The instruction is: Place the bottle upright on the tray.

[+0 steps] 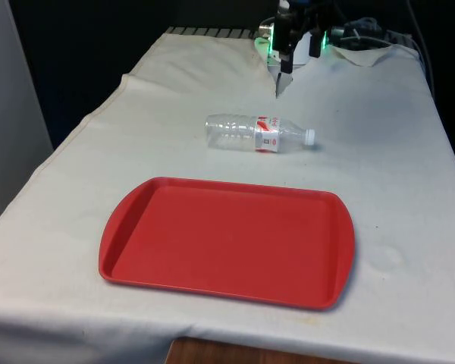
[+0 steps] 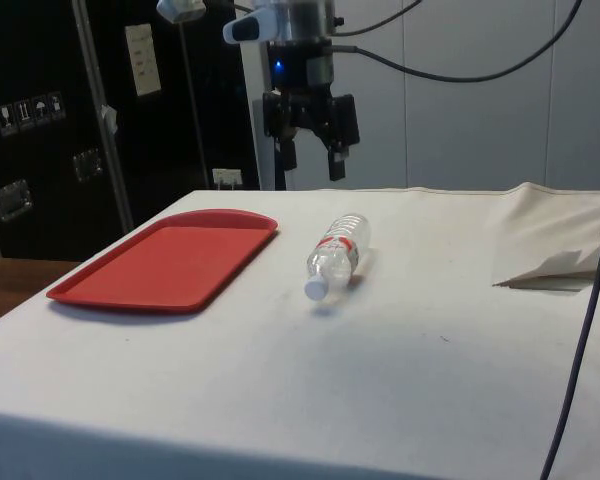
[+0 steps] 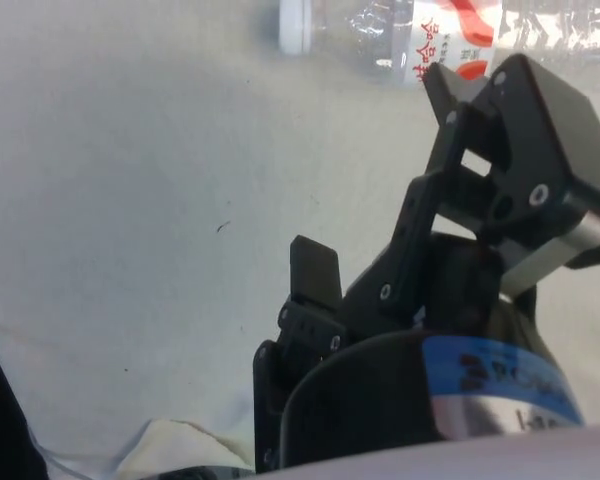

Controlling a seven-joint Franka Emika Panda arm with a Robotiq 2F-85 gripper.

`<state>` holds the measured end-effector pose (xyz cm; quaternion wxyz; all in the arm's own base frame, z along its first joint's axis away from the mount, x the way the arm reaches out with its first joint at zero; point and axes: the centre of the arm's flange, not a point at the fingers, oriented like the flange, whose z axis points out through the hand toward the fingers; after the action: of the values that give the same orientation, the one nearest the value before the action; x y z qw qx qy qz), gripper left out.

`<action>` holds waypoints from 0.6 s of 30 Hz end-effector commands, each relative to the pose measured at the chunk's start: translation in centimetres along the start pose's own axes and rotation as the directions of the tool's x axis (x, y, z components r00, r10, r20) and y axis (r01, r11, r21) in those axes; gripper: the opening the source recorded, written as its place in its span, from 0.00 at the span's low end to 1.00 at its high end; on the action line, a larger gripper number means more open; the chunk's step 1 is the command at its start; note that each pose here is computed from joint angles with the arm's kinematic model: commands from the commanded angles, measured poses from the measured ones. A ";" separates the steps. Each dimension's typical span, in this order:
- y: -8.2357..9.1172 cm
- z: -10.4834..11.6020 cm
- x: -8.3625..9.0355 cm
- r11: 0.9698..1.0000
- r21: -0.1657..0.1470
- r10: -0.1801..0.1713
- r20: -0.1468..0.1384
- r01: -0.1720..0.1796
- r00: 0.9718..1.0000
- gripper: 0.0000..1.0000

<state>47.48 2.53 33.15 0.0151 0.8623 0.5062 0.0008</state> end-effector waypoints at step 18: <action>-0.1 0.4 -0.1 0.992 -0.017 -0.123 0.012 0.123 0.992 1.00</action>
<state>47.30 2.52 32.86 0.0185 0.8319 0.5546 -0.0013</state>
